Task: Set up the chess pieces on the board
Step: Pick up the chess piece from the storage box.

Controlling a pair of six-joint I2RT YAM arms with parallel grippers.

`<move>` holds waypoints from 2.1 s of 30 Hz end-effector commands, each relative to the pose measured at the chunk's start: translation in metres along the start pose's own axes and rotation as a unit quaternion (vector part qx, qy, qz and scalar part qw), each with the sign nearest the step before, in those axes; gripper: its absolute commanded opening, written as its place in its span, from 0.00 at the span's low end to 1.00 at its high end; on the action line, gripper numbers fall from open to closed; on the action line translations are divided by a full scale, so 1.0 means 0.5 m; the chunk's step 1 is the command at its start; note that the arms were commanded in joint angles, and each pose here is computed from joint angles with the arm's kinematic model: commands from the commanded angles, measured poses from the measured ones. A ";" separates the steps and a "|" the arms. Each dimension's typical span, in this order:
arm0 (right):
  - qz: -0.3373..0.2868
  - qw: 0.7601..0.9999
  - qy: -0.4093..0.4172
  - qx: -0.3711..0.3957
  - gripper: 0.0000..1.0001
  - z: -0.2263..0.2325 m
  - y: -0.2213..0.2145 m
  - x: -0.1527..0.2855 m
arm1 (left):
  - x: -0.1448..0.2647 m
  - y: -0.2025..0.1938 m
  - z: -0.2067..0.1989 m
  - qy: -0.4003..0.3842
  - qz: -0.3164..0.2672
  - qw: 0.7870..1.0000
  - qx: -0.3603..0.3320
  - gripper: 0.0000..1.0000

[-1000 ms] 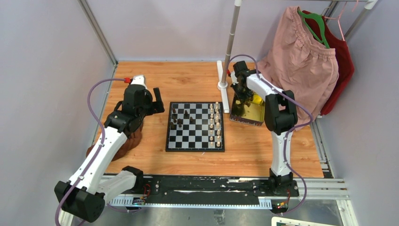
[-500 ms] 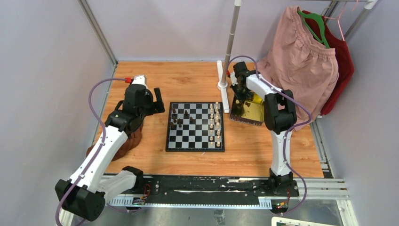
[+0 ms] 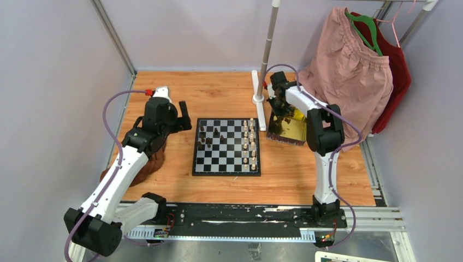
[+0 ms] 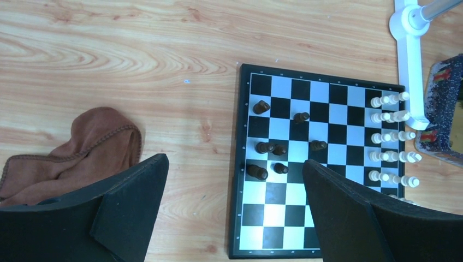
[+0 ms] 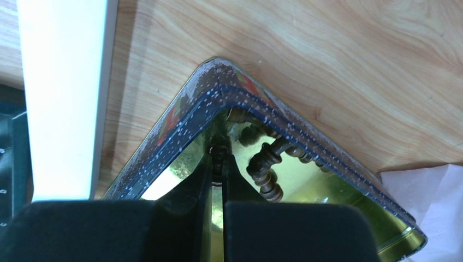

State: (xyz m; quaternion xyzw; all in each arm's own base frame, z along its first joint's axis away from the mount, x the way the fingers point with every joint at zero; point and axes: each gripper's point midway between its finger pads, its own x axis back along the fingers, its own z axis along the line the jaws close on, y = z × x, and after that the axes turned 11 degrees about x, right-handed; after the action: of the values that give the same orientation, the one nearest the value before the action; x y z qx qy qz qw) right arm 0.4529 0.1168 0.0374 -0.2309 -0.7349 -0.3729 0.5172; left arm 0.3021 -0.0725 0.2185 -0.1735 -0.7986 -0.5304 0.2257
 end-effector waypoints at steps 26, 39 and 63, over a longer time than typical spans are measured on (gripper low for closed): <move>-0.180 0.975 0.130 -0.017 0.00 0.324 0.184 0.298 | 0.061 -0.029 -0.162 -0.263 0.015 0.964 0.020 1.00; -0.313 0.863 0.369 -0.144 0.00 0.487 0.300 0.455 | 0.099 -0.045 -0.230 -0.385 0.019 0.922 0.041 0.99; -0.330 0.778 0.511 -0.158 0.00 0.550 0.286 0.561 | 0.085 -0.038 -0.246 -0.399 0.016 0.915 0.053 0.75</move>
State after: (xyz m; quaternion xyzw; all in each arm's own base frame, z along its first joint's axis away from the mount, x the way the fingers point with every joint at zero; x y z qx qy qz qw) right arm 0.3157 0.4094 0.2600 0.1260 -0.3412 -0.7030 0.6111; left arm 0.2714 -0.1931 0.2592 -0.3855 -0.8410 -0.3705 -0.0829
